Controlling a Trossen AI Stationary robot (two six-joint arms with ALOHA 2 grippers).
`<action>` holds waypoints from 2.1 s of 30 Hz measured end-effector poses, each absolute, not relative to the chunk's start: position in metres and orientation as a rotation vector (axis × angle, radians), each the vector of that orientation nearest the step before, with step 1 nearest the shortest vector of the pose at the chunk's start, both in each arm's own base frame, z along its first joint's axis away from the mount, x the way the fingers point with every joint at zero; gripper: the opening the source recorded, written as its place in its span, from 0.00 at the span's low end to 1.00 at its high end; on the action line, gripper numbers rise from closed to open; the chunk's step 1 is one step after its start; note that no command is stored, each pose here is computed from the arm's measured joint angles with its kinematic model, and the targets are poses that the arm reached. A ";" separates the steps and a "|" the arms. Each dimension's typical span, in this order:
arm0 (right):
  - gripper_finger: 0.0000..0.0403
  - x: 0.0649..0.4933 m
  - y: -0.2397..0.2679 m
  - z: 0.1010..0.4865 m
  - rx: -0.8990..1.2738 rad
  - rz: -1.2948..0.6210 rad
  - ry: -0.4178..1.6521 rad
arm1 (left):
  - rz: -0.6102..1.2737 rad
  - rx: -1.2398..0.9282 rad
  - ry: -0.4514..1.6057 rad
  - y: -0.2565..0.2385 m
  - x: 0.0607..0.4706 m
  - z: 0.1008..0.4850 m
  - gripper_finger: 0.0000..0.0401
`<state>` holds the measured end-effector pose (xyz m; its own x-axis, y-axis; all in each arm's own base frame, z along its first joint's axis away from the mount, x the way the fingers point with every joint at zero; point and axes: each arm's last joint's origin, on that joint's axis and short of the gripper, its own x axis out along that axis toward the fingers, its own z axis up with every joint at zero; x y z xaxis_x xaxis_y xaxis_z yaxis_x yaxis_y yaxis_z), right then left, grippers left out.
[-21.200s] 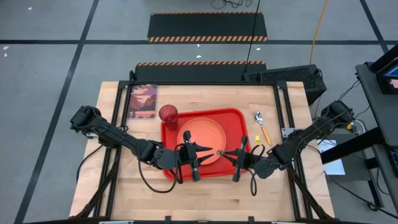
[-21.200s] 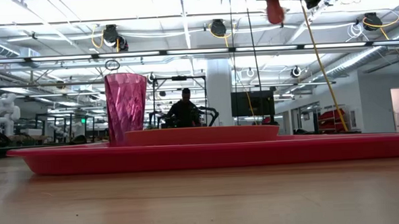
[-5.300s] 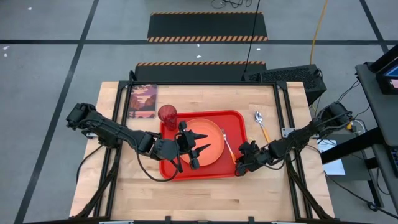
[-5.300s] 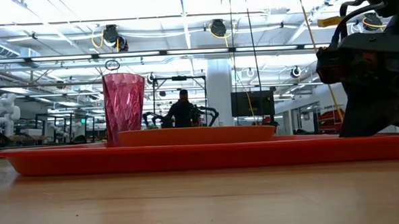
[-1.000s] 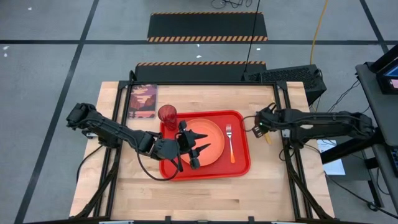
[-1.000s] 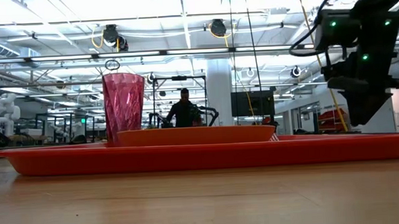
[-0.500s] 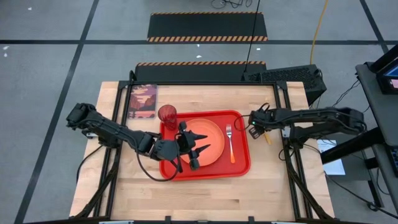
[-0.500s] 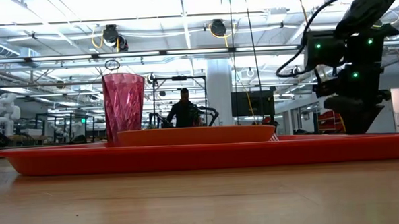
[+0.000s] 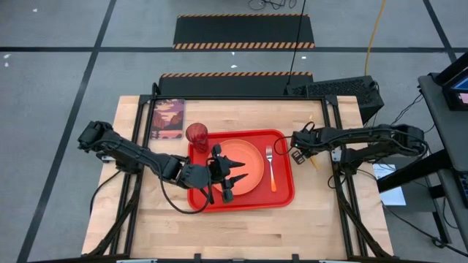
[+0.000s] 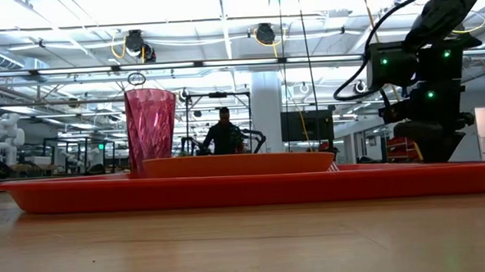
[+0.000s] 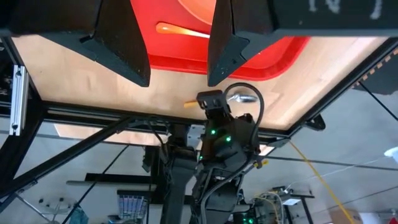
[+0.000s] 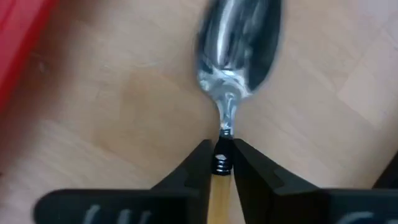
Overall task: Pick and place plate/cup/fork/spoon on tray
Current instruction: Put the orange spoon on the right side of the white orange fork
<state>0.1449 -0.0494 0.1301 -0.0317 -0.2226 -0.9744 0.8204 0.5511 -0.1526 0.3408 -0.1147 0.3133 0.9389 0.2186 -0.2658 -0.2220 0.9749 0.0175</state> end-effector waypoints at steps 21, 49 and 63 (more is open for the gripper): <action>0.02 0.171 0.011 0.186 0.687 -0.785 1.008 | 0.215 -0.020 0.341 -0.122 0.335 0.306 0.41; 0.14 0.175 0.030 0.165 0.388 -0.720 1.154 | 0.125 0.019 0.351 -0.151 0.323 0.305 0.41; 0.38 0.152 0.024 0.125 0.227 -0.636 1.234 | 0.134 0.024 0.351 -0.148 0.324 0.305 0.41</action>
<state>0.1517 0.0243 0.1254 0.1850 -0.3275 -0.9266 0.5642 0.8074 -0.1727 0.3244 -0.1476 0.3050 0.9302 0.1346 -0.3416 -0.1264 0.9909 0.0462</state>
